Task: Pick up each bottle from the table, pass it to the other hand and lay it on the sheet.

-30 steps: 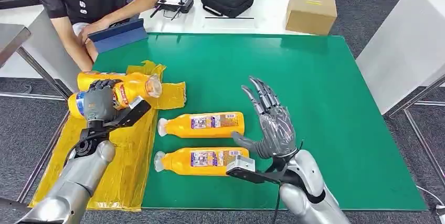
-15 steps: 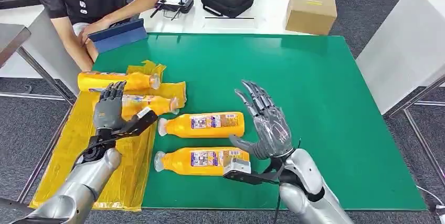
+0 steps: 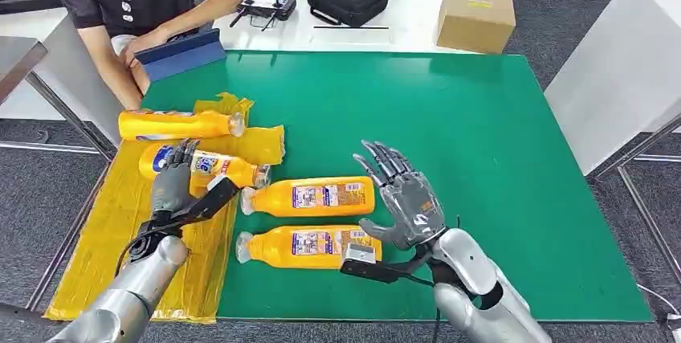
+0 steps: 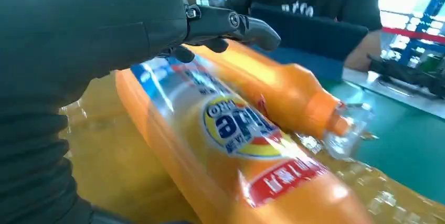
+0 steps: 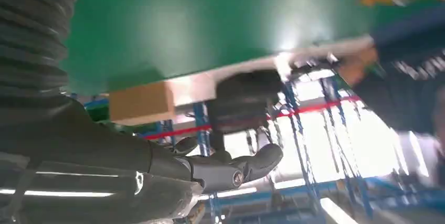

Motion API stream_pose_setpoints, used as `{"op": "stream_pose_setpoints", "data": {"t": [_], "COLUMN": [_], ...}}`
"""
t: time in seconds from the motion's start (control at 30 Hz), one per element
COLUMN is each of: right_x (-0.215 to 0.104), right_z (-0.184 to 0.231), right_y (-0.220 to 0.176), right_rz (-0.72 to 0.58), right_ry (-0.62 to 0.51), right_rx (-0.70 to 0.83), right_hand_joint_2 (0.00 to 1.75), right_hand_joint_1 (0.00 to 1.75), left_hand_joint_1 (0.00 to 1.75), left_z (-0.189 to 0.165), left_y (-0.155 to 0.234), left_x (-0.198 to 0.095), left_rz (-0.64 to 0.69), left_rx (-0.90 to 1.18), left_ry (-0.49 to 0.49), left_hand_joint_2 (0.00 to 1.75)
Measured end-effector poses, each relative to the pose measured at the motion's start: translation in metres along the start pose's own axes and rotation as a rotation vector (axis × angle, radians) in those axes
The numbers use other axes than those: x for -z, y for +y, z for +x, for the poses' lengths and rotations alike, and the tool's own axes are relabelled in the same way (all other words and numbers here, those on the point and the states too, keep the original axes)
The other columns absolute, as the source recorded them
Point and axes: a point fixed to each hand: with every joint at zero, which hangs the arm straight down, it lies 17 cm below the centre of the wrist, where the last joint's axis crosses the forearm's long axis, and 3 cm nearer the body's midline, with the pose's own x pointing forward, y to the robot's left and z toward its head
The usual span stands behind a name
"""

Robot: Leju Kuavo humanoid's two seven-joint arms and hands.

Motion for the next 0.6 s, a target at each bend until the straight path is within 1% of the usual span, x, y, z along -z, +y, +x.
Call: {"op": "stream_pose_setpoints", "data": {"t": [0.1, 0.27, 0.37, 0.5, 0.6], "right_x": [0.001, 0.002, 0.001, 0.001, 0.001], "right_z": [-0.011, -0.017, -0.025, -0.053, -0.073], "right_y": [0.008, 0.011, 0.017, 0.026, 0.031], "right_rz": [0.043, 0.057, 0.094, 0.147, 0.174], "right_ry": [0.027, 0.036, 0.062, 0.121, 0.156], "right_rx": [-0.029, -0.044, -0.067, -0.153, -0.196], "right_hand_joint_2": [1.75, 1.75, 1.75, 1.75, 1.75], "right_hand_joint_1": [0.0, 0.0, 0.0, 0.0, 0.0], "left_hand_joint_1": [0.0, 0.0, 0.0, 0.0, 0.0], "left_z": [0.009, 0.017, 0.024, 0.049, 0.067], "left_y": [-0.005, -0.003, -0.005, -0.006, -0.005], "left_x": [-0.003, -0.004, -0.006, -0.019, -0.031], "left_rz": [-0.016, -0.006, -0.015, -0.021, -0.014], "left_rx": [-0.088, -0.116, -0.184, -0.334, -0.38], "left_ry": [-0.012, -0.022, -0.039, -0.08, -0.116], "left_hand_joint_2": [1.75, 1.75, 1.75, 1.75, 1.75]}}
